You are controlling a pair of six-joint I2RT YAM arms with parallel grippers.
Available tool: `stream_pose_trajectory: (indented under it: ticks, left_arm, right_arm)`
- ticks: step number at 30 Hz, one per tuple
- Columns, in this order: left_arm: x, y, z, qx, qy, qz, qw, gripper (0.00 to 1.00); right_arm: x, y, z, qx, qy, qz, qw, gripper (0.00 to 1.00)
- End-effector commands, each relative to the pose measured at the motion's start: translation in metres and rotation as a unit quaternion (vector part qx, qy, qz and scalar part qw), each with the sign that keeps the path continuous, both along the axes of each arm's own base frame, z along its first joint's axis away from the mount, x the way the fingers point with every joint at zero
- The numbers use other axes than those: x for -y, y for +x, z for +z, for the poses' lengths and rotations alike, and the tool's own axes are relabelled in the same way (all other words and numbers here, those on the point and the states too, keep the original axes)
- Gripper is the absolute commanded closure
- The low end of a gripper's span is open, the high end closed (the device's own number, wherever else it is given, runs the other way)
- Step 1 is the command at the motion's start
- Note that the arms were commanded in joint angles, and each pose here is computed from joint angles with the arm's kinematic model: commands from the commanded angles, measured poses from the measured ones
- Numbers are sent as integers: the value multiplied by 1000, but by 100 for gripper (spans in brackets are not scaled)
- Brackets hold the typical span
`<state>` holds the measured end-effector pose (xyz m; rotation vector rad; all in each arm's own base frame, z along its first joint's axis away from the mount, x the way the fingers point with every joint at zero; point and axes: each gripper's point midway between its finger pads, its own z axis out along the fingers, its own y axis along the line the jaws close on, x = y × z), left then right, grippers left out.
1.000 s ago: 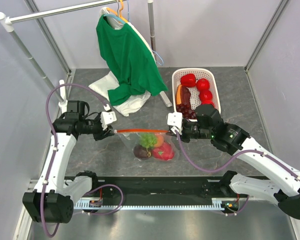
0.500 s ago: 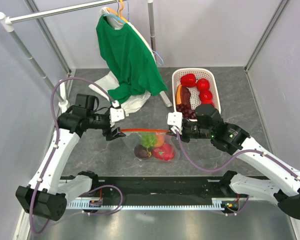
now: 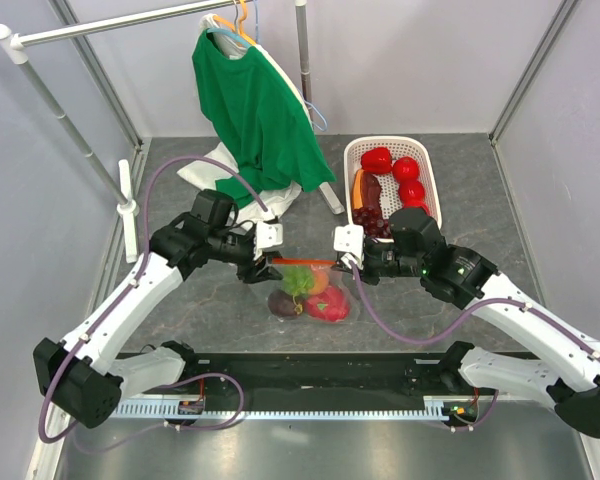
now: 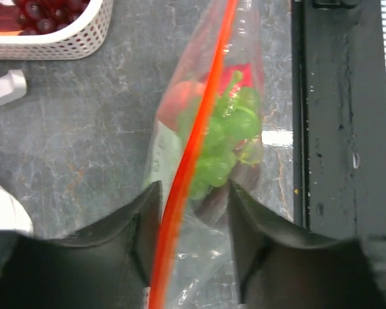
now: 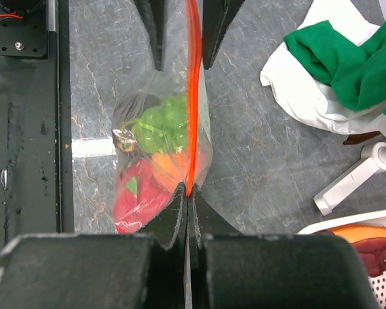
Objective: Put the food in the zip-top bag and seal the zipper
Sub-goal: Zip the zipper food storage bag at the center of the board, then place the zipper food storage bag at the center of the board.
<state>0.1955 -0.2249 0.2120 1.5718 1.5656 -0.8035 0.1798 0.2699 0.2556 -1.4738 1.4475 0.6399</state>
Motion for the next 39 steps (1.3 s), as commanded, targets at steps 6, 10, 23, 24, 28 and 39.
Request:
stream_pose_trajectory:
  ticks: [6, 10, 23, 24, 28, 39]
  left_arm:
    - [0, -15, 22, -45, -20, 18, 999, 98]
    - [-6, -13, 30, -42, -19, 39, 998, 98]
    - [-12, 92, 95, 14, -30, 164, 986, 98]
    - [-12, 97, 97, 28, -30, 165, 985, 98]
    - [-8, 93, 89, 55, -32, 125, 990, 98]
    - [12, 39, 48, -27, -48, 79, 995, 98]
  right_arm:
    - [-9, 5, 40, 49, 46, 12, 998, 100]
    - [-8, 11, 41, 46, 52, -10, 998, 92]
    - [7, 94, 99, -89, 177, -209, 958, 2]
    - [18, 111, 105, -95, 187, -229, 950, 2]
    - [26, 123, 106, -126, 201, -239, 942, 2]
    - [36, 117, 85, -138, 189, -252, 939, 2]
